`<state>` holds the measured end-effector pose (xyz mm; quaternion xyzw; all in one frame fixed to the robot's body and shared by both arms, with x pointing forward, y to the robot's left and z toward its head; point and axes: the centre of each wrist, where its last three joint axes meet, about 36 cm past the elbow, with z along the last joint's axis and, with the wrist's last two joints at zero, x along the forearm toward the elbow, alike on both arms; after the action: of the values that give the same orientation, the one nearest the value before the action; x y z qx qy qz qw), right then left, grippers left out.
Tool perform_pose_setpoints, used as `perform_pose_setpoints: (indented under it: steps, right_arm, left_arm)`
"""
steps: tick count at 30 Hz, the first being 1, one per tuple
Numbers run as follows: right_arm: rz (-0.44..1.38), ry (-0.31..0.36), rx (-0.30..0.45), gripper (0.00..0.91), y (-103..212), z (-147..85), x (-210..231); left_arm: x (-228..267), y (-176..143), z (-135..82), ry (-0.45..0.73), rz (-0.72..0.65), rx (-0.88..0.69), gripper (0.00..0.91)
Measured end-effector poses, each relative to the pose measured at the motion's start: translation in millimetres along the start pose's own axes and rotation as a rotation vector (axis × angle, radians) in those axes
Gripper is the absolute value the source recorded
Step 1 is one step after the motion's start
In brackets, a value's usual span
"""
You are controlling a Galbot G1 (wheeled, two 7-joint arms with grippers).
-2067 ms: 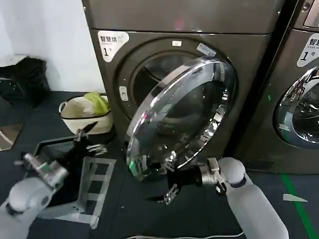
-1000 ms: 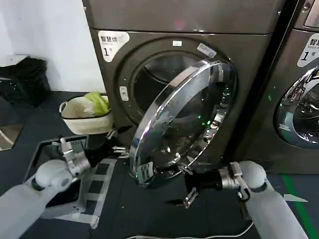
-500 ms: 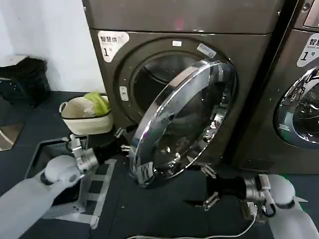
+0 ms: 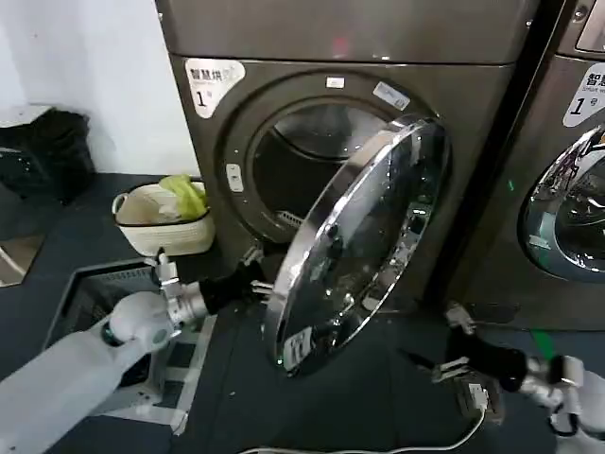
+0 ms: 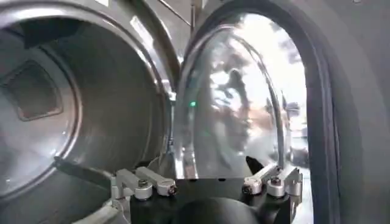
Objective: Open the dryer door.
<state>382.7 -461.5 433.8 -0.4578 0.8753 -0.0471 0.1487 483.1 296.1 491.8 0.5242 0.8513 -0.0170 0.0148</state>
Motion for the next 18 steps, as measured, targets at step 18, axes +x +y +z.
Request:
perform_pose_setpoints:
  steps: [18]
  right_arm:
    - [0.672,-0.063,0.182,0.907,48,-58,83]
  left_arm:
    - [-41,-17,4,-0.009,0.137,0.012,0.907]
